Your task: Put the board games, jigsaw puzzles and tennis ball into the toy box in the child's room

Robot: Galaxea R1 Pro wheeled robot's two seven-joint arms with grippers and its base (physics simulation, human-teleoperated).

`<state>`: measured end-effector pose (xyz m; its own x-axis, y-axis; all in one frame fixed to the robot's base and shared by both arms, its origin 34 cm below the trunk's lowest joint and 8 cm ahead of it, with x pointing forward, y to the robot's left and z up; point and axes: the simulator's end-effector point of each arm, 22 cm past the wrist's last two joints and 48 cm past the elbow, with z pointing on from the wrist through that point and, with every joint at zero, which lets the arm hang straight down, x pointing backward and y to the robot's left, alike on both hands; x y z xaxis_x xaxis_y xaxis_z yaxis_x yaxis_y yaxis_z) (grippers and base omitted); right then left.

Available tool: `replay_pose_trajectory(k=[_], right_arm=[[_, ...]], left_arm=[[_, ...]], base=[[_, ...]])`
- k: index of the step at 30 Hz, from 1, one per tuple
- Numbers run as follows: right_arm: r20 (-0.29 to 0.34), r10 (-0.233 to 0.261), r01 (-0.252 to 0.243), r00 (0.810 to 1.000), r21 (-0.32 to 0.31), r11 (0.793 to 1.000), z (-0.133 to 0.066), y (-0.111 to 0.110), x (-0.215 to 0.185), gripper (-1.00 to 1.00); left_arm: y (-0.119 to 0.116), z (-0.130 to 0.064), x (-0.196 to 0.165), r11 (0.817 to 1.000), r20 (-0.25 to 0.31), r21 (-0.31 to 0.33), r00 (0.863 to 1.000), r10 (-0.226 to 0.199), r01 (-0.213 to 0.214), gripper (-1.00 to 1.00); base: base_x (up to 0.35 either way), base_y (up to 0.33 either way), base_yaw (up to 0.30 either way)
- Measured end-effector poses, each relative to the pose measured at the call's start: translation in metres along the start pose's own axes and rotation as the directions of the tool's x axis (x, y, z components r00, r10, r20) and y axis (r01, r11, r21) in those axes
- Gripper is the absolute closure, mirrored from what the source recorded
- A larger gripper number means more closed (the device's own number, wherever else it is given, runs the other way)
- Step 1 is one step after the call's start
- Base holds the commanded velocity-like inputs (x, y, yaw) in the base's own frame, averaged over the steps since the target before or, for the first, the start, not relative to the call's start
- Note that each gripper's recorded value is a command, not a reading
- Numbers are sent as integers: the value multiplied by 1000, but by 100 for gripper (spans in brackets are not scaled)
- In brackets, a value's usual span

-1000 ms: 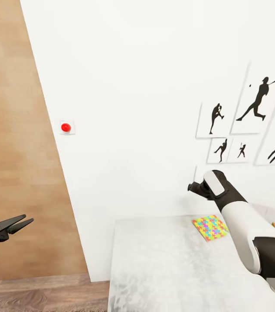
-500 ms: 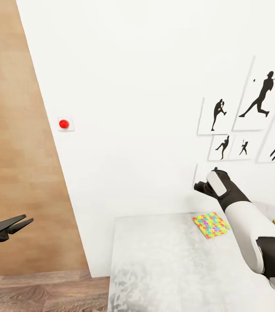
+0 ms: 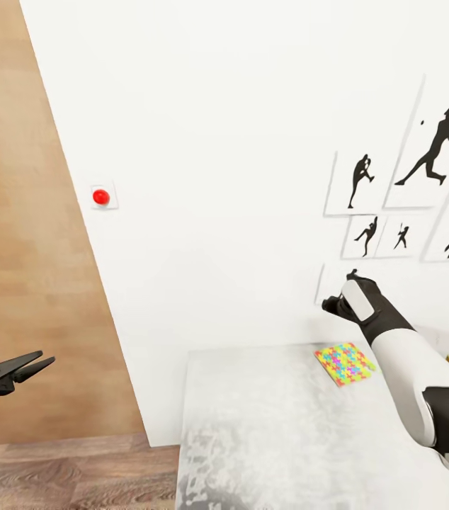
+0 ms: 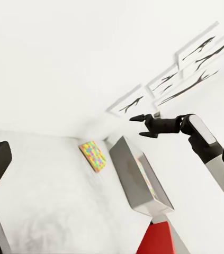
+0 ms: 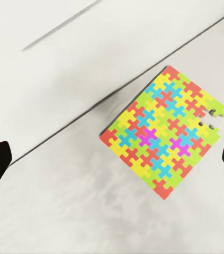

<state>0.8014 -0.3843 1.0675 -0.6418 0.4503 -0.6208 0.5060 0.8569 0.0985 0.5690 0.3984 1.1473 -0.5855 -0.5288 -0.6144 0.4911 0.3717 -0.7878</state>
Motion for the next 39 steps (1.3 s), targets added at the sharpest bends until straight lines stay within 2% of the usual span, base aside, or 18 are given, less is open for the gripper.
replay_pose_trajectory(k=[24,39], right_arm=[[-16,1,0,1000,38,999,21,-18,2,-100],[-24,-3,4,1000,40,999,29,-15,0,-100]], left_arm=[[18,2,7,999,-14,-24,999,-30,30,-100],[28,3,12,998,-22,-39,999,-48,47,-100]], base=[[0,0,0],[0,0,0]])
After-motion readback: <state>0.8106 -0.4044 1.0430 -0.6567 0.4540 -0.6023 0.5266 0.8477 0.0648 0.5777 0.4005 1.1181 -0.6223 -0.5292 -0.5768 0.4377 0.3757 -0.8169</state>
